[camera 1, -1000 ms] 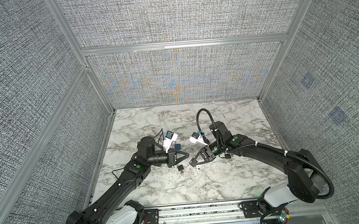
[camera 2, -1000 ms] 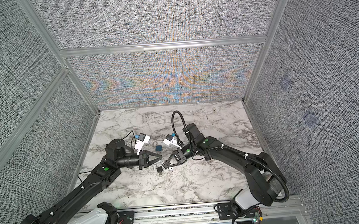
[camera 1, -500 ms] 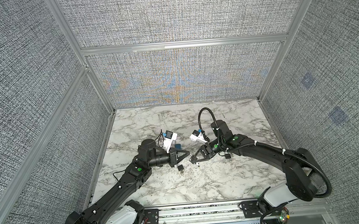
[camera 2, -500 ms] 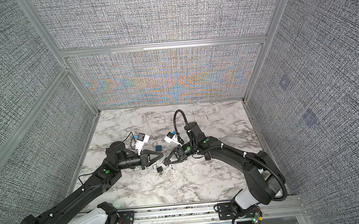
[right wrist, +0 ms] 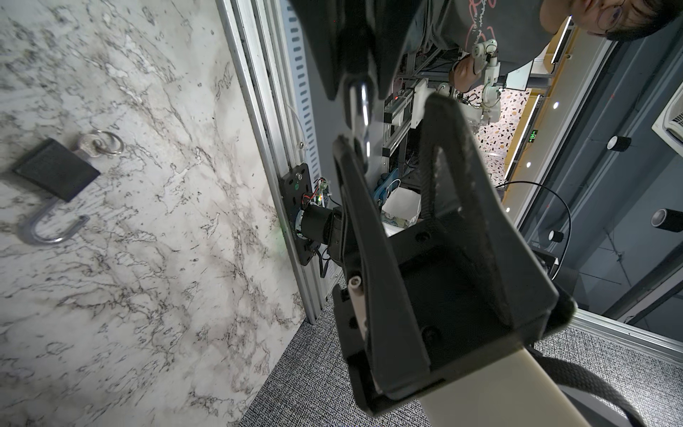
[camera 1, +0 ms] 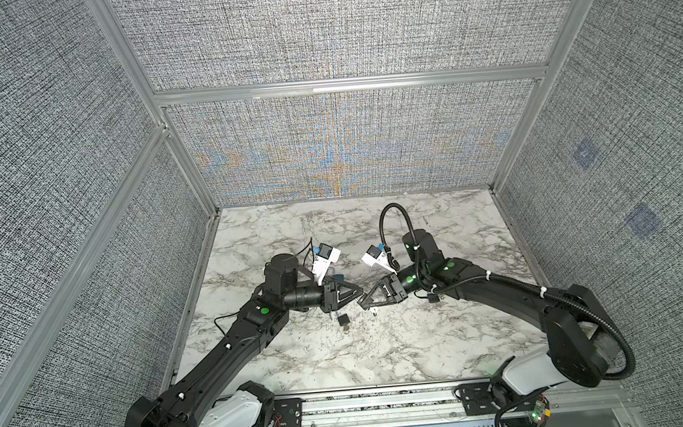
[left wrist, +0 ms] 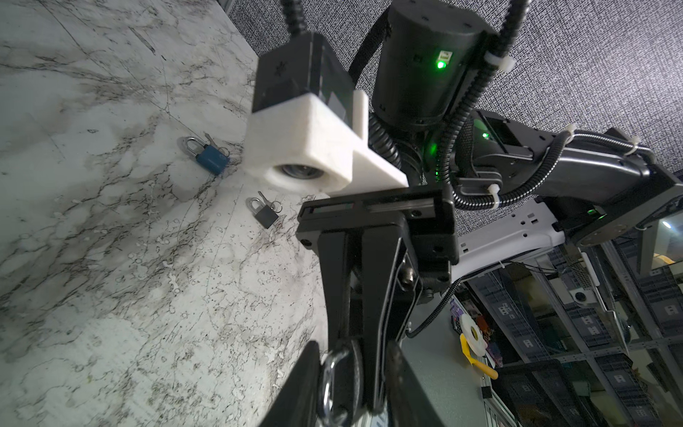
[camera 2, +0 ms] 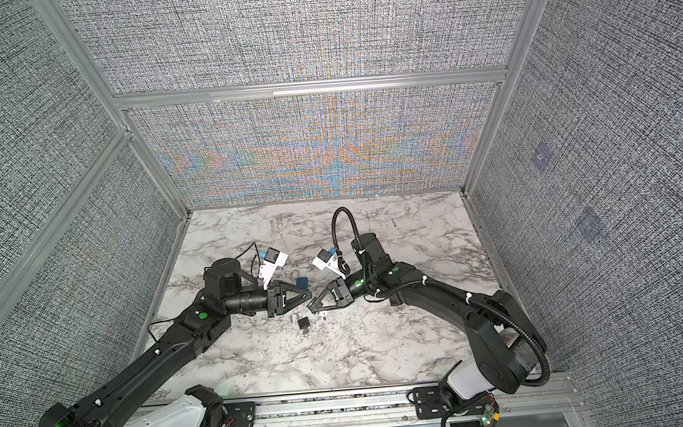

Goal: Lock with the key

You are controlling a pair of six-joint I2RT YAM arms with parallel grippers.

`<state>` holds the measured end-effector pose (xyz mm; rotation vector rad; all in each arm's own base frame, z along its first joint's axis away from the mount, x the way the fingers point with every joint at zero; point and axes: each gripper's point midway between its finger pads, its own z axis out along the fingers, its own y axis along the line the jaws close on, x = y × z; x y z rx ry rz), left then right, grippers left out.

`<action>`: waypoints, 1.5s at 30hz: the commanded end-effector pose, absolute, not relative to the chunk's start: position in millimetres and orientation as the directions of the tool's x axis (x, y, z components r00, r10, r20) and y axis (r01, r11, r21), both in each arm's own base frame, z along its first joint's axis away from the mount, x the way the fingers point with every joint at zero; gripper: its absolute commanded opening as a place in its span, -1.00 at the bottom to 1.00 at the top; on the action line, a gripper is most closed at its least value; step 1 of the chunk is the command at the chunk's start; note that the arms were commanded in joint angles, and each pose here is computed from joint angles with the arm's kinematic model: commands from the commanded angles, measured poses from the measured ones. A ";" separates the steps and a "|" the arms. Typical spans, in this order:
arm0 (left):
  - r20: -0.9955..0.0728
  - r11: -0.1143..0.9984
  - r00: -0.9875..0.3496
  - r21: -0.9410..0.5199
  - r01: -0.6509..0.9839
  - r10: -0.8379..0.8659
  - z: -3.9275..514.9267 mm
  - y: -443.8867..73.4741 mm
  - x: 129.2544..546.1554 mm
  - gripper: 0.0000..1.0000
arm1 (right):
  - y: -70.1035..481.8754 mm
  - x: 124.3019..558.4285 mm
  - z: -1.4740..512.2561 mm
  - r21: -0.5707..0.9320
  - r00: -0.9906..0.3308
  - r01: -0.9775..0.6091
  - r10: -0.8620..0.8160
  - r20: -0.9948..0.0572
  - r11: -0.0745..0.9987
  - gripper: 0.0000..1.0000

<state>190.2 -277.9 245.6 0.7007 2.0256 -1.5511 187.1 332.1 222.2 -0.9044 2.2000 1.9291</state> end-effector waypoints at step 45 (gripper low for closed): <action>-0.587 0.198 -0.809 -0.790 0.581 0.034 246.0 -289.9 220.0 -1.00 | 310.9 216.7 208.4 0.883 -0.877 -0.463 -0.191 -0.442 0.081 -0.32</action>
